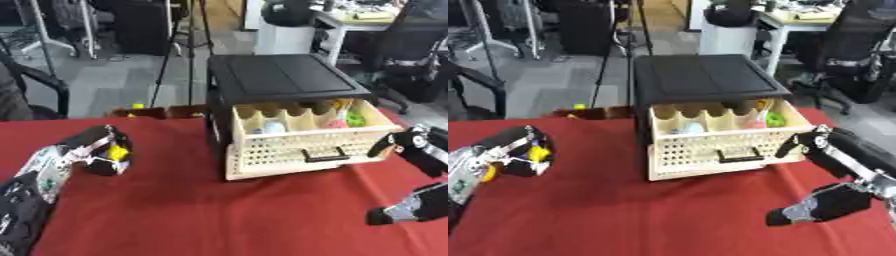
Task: Pick up objects from table and place into drawer.
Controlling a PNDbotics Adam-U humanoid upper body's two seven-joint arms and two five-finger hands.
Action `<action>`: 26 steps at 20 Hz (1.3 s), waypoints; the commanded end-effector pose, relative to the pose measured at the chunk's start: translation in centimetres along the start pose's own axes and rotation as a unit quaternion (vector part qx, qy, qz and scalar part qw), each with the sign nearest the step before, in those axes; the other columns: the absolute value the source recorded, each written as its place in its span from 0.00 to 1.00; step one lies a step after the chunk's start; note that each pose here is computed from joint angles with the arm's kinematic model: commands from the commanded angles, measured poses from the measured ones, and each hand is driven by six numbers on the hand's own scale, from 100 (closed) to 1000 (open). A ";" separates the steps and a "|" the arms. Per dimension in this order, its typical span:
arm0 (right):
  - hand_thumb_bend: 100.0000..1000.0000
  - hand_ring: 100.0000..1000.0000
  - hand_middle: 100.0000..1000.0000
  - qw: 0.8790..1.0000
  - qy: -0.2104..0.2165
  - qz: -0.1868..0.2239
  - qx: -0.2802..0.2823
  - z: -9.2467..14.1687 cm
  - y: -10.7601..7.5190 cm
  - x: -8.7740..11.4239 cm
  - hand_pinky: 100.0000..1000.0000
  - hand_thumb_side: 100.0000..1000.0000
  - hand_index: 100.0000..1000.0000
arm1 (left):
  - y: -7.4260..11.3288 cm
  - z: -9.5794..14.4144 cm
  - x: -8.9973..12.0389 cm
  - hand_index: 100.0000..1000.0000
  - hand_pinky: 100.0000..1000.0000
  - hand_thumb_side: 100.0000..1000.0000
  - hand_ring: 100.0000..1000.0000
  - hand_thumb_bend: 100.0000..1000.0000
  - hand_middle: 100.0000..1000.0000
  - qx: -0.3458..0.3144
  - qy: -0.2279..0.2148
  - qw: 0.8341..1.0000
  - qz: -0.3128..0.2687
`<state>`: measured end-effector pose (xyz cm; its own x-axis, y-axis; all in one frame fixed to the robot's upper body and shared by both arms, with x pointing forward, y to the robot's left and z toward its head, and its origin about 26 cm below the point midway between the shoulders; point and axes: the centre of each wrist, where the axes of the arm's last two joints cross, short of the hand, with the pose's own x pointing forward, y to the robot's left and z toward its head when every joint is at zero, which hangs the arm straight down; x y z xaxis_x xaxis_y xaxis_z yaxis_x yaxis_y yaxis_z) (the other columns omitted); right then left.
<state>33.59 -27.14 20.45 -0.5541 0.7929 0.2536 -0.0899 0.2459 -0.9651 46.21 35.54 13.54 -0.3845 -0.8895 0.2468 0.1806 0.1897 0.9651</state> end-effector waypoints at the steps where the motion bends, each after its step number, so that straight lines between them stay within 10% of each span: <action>1: 1.00 0.00 0.00 1.000 0.003 0.010 -0.010 0.1 -0.7 -0.1 0.04 0.52 0.65 | 4.1 0.2 0.9 0.62 0.00 0.27 0.00 0.00 0.27 0.044 -0.032 0.998 0.011; 14: 1.00 0.00 0.00 1.000 -0.004 0.001 -0.005 -0.1 -0.3 0.1 0.04 0.52 0.65 | 10.4 -2.1 10.7 0.61 0.00 0.40 0.00 0.00 0.27 0.082 -0.230 0.967 0.067; 26: 1.00 0.00 0.00 0.999 -0.033 -0.013 0.011 -1.1 0.5 1.1 0.05 0.51 0.65 | 10.6 -4.6 15.5 0.61 0.00 0.49 0.02 0.00 0.28 0.113 -0.286 0.948 0.086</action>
<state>33.77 -25.58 19.46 -0.5901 0.7530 0.2910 -0.1397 0.2598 -0.9555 46.42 22.36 25.84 -0.7886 -0.4856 0.3773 0.1481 0.4455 0.8830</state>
